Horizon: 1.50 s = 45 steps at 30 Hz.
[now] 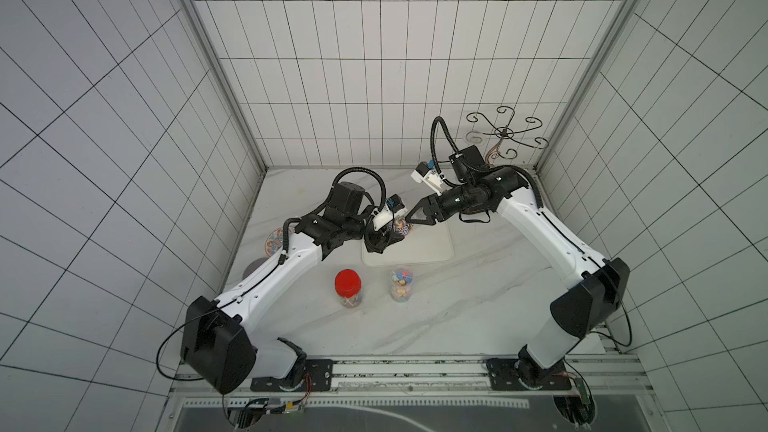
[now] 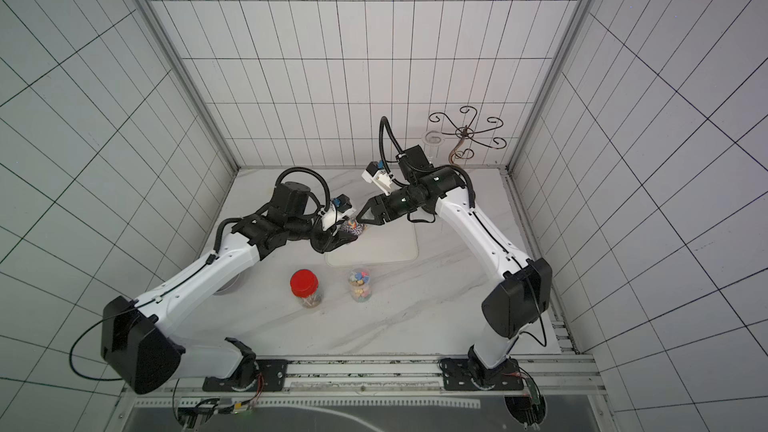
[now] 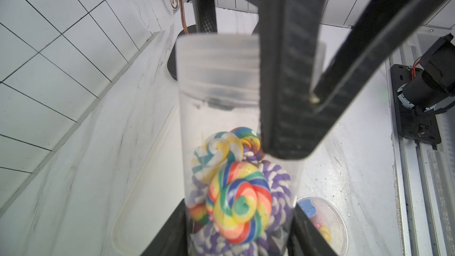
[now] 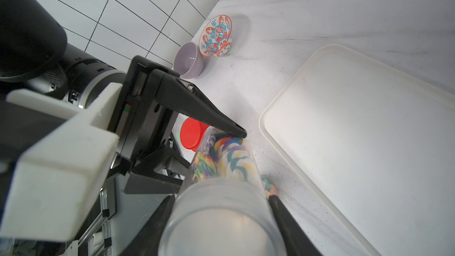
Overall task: Pour the candies out of the jar
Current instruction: Pick up the jar from the center of the board, then unscrew the lid from the jar.
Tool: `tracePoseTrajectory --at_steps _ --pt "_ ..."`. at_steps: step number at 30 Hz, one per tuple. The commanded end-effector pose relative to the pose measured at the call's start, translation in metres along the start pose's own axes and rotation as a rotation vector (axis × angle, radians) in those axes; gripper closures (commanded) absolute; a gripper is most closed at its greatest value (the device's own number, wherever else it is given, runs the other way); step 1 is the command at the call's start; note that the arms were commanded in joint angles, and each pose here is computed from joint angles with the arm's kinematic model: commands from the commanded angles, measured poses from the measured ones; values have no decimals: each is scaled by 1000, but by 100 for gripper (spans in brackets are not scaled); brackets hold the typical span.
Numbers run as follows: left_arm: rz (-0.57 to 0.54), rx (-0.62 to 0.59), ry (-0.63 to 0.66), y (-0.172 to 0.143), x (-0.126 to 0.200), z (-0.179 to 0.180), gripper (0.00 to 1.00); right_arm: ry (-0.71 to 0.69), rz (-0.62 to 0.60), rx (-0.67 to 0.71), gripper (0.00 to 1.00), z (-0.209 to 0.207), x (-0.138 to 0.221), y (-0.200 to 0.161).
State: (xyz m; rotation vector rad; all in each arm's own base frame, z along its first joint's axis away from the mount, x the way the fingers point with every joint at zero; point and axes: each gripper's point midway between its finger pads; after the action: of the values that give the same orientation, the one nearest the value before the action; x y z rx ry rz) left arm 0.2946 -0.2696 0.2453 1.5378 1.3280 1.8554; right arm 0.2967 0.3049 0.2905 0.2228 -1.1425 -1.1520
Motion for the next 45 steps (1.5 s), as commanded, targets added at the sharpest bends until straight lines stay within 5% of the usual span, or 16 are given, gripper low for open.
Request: tracePoseTrajectory --at_steps 1,13,26,45 --pt "-6 -1 19 4 3 3 55 38 -72 100 62 27 20 29" --pt "-10 0 121 1 15 12 60 23 -94 104 24 26 22 32" --pt "78 -56 422 -10 52 44 59 36 -236 -28 22 -2 52 35" --pt "184 -237 733 -33 69 46 60 148 -123 -373 20 -30 6 11"
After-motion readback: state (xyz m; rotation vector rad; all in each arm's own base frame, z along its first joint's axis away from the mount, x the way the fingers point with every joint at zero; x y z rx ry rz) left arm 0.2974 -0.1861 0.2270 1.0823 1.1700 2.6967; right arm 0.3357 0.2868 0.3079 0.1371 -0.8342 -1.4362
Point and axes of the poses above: each gripper's point midway between its finger pads, its own x axis back along the fingers, its own z axis along the line the jaws close on, y = z × x, and after that the axes turned 8 degrees about x, right-handed
